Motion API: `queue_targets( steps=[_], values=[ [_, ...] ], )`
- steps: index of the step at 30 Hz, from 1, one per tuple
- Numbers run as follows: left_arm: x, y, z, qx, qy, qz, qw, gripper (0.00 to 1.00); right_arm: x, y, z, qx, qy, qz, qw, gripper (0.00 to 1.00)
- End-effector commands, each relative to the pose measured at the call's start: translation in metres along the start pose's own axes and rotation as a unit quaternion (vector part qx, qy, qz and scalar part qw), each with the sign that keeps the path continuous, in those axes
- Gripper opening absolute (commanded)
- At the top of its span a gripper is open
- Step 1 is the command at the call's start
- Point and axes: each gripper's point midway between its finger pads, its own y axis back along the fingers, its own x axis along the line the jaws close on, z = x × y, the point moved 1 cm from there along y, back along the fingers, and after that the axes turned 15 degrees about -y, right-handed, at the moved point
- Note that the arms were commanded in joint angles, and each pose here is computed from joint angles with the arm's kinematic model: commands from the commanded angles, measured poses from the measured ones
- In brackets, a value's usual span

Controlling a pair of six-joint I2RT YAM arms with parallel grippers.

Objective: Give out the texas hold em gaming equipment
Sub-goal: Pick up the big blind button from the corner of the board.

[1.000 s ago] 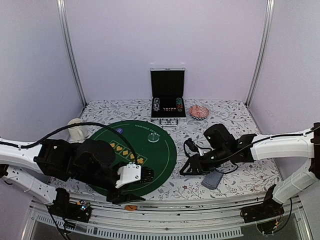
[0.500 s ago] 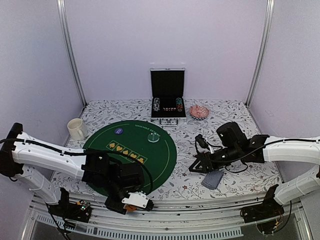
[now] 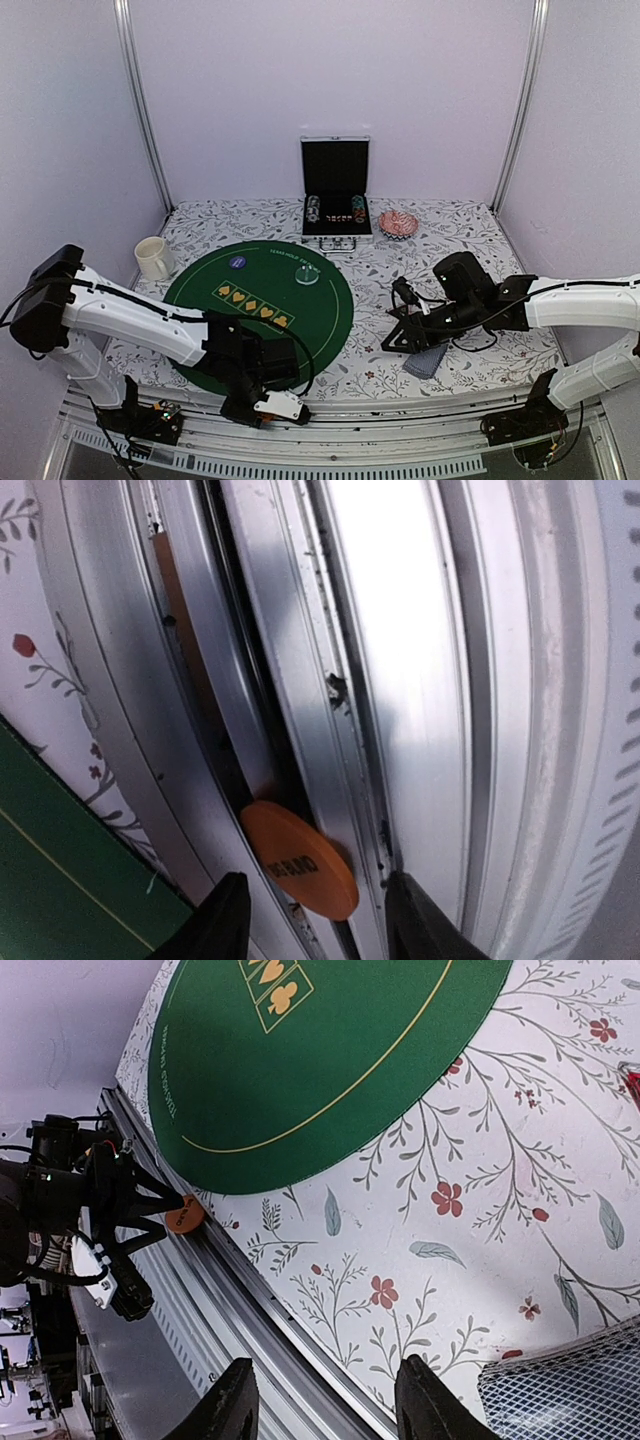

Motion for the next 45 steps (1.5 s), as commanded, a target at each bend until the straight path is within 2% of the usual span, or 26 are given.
queue_targets(
  steps=[1, 8, 17, 26, 32, 37, 39, 42, 45],
  values=[
    [0.006, -0.005, 0.003, -0.010, 0.012, -0.002, 1.000, 0.47, -0.001, 0.003, 0.002, -0.009, 0.009, 0.000, 1.000, 0.49],
    [0.011, -0.004, -0.005, 0.006, 0.016, 0.012, 1.000, 0.42, -0.002, 0.000, 0.000, -0.002, 0.010, -0.001, 1.000, 0.49],
    [0.025, -0.003, -0.009, 0.015, 0.023, 0.043, 0.999, 0.29, -0.004, -0.002, -0.002, 0.002, 0.009, 0.000, 1.000, 0.49],
    [0.035, 0.003, -0.016, 0.025, 0.031, 0.075, 0.996, 0.23, -0.005, -0.004, -0.004, 0.008, 0.005, 0.003, 1.000, 0.49],
    [0.045, 0.006, -0.018, 0.032, 0.036, 0.100, 0.994, 0.15, -0.003, -0.004, -0.003, 0.009, 0.006, 0.005, 1.000, 0.48],
    [0.041, 0.001, -0.015, 0.023, 0.038, 0.082, 0.996, 0.14, -0.003, -0.005, -0.003, 0.010, 0.007, 0.006, 1.000, 0.49],
    [0.039, 0.001, -0.011, 0.012, 0.037, 0.074, 0.997, 0.11, -0.003, -0.005, -0.004, 0.011, 0.007, 0.005, 1.000, 0.49],
    [0.033, 0.003, -0.005, -0.005, 0.035, 0.054, 0.998, 0.01, -0.003, -0.004, -0.004, 0.011, 0.007, 0.005, 1.000, 0.49],
    [0.023, 0.009, 0.002, -0.028, 0.032, 0.026, 0.999, 0.00, -0.004, -0.004, -0.004, 0.010, 0.006, 0.005, 1.000, 0.49]
  ],
)
